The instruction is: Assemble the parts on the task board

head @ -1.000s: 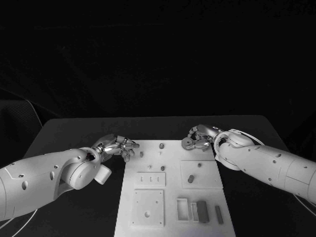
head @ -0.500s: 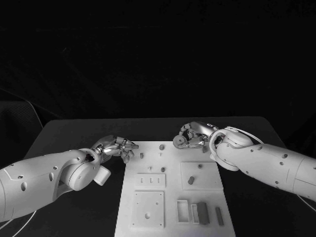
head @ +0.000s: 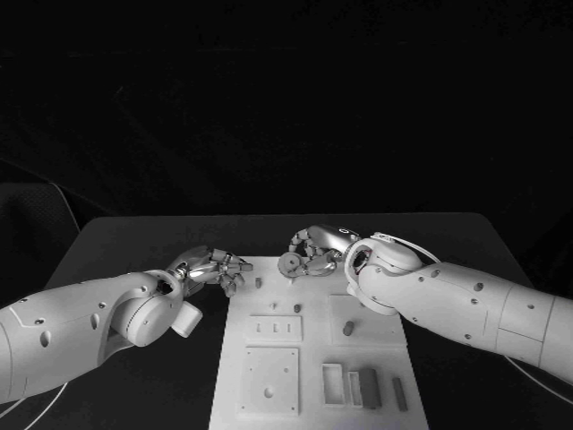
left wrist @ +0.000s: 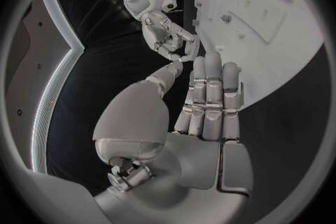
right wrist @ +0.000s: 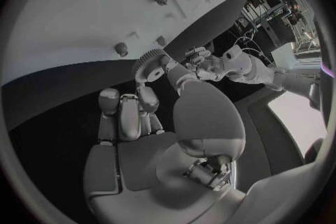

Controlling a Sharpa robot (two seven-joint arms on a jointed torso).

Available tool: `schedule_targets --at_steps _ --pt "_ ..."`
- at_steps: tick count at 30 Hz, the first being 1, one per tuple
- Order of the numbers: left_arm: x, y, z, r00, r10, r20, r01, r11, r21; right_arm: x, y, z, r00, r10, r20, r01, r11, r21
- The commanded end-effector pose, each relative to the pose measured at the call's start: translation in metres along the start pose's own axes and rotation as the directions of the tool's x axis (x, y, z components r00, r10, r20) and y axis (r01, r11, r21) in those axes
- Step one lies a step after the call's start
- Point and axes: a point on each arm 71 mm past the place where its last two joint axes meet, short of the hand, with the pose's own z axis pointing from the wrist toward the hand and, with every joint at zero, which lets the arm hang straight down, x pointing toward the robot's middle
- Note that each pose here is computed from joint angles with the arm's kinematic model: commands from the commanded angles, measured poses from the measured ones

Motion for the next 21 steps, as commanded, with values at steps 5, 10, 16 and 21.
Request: schedule_targets --at_steps 5,10,16,21 --pt "0.0025 -0.0019 0.0014 1.0 -0.003 -0.009 0.003 1.0 0.007 0.016 0.002 0.008 0.997 -0.055 -0.052 0.057 0.998 0.039" --pt "0.0029 -0.002 0.0015 1.0 -0.002 -0.011 0.002 1.0 0.007 0.021 0.005 0.008 0.995 -0.072 -0.066 0.075 0.997 0.035" --pt "0.0028 -0.0022 0.0015 1.0 -0.001 -0.01 0.001 1.0 0.008 0.023 0.005 0.008 0.993 -0.087 -0.075 0.089 0.996 0.031" --pt "0.0038 -0.0028 0.0018 1.0 0.0 -0.014 0.0 1.0 0.009 0.023 0.006 0.008 0.992 -0.104 -0.072 0.106 0.994 0.028"
